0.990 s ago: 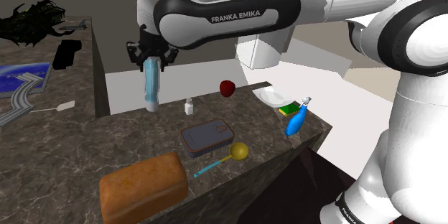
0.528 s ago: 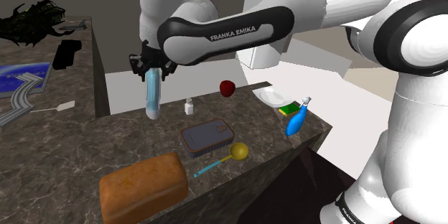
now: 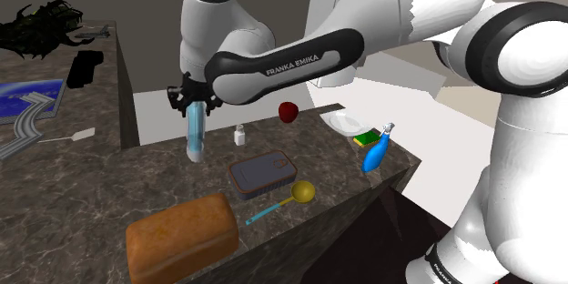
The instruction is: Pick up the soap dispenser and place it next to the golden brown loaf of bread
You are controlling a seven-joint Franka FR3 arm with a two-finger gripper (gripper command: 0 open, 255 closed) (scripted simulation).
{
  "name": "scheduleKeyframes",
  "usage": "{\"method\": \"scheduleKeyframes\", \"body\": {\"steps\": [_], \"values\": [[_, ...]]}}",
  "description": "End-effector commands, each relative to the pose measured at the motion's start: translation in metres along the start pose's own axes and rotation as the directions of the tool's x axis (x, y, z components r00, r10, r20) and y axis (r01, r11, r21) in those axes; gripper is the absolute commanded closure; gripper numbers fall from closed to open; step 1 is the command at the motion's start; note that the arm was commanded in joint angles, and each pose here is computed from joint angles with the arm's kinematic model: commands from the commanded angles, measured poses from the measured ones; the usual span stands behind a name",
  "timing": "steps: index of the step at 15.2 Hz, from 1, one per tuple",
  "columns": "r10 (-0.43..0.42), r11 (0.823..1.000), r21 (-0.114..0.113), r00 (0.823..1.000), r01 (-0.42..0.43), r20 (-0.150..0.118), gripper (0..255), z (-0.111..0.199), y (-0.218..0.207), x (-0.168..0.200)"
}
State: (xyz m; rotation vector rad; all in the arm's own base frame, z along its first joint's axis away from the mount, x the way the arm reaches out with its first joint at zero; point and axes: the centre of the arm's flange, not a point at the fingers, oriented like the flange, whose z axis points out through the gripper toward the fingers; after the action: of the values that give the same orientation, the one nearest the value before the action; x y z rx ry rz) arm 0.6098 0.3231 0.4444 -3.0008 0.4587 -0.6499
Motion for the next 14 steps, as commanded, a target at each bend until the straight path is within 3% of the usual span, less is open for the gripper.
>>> {"method": "scheduleKeyframes", "body": {"steps": [1,14], "values": [[0.000,1.000,0.001,1.000,0.000,-0.001,255,0.009,0.000,-0.004],[0.000,1.000,0.001,1.000,0.000,-0.001,255,0.072,0.007,-0.032]]}}
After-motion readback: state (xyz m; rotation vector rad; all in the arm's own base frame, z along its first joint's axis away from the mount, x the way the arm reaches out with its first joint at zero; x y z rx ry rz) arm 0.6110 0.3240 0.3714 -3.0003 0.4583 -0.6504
